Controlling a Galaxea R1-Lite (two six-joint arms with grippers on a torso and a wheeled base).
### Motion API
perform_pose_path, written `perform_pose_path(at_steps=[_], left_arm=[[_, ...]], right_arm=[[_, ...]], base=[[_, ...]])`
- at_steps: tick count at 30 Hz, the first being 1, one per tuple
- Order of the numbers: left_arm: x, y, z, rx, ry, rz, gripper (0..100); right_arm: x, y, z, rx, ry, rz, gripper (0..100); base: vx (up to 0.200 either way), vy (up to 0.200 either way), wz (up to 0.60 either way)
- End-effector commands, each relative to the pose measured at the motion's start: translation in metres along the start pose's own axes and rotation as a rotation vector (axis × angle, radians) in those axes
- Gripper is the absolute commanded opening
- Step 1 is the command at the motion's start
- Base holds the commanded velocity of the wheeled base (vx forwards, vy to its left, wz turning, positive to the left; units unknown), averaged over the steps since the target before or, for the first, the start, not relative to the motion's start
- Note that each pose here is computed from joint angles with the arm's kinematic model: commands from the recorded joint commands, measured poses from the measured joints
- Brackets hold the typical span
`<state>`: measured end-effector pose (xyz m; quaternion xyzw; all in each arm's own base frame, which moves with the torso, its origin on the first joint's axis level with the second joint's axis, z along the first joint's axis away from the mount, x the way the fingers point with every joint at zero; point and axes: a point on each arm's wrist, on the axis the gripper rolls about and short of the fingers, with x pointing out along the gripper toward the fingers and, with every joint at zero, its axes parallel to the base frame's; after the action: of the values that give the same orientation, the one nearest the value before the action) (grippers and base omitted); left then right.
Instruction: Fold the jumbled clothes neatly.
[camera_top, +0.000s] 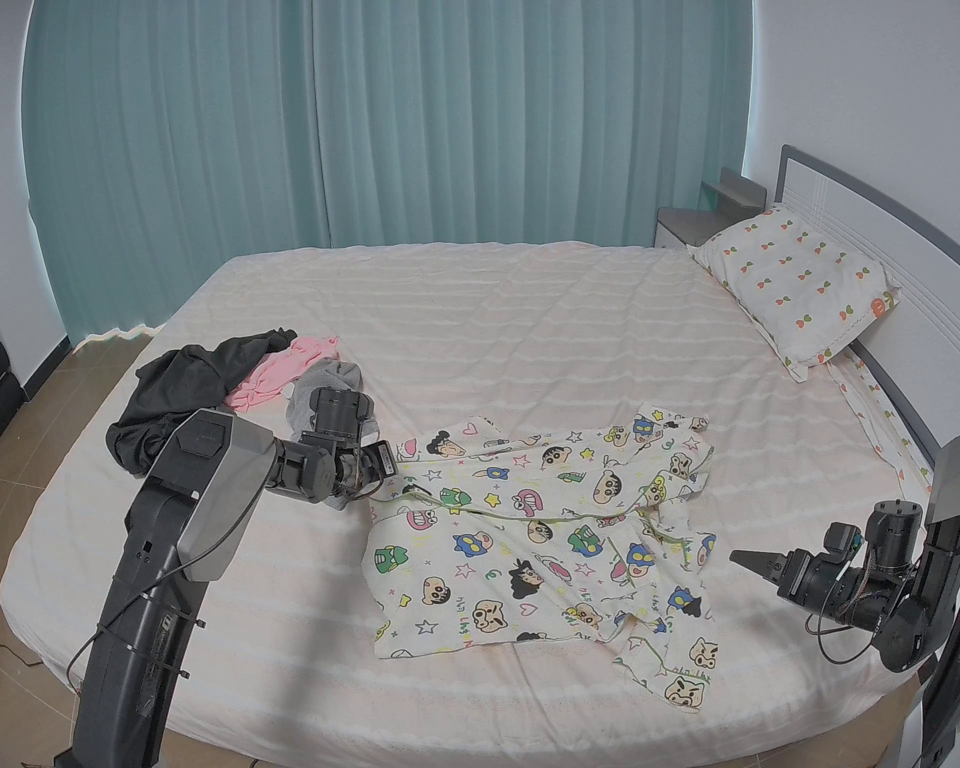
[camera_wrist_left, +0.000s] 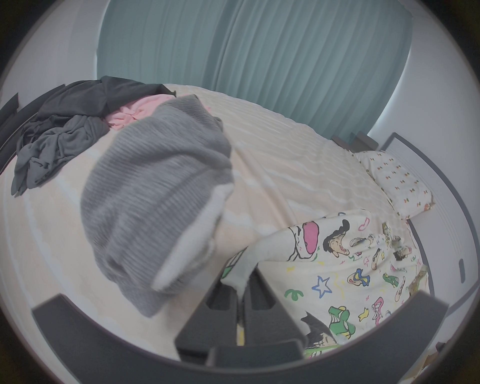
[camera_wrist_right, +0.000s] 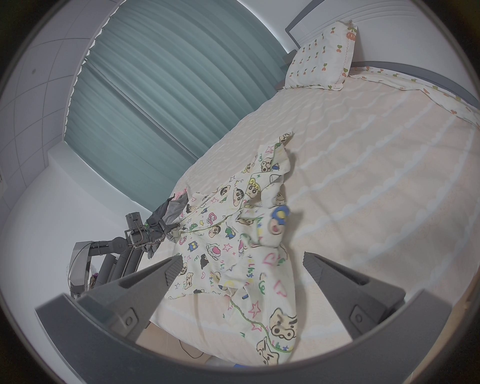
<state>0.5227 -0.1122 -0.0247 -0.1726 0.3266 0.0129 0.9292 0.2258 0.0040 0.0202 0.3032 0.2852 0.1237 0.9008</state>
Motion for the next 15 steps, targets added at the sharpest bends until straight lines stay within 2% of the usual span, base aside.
perform_pose_path(at_steps=[1,6,11,12,15], left_arm=[[-0.002,0.012,0.011,-0.018,-0.018,0.017,0],[-0.002,0.017,0.013,-0.025,-0.023,0.021,0],[-0.006,0.011,0.016,-0.041,-0.028,0.013,0],[-0.007,0.008,0.016,-0.054,-0.028,0.009,100],[-0.008,0.003,0.016,-0.07,-0.033,-0.002,100]], right_arm=[[0.0,0.0,0.001,-0.004,-0.007,0.005,100],[0.001,0.0,0.0,-0.003,-0.004,0.004,100],[0.002,0.0,0.0,-0.003,-0.004,0.004,100],[0.002,-0.001,0.0,-0.002,-0.003,0.003,100],[0.004,-0.002,-0.001,0.001,0.003,-0.001,100]], base=[[0.0,0.0,0.0],[0.0,0.0,0.0],[0.0,0.0,0.0],[0.0,0.0,0.0],[0.0,0.0,0.0]])
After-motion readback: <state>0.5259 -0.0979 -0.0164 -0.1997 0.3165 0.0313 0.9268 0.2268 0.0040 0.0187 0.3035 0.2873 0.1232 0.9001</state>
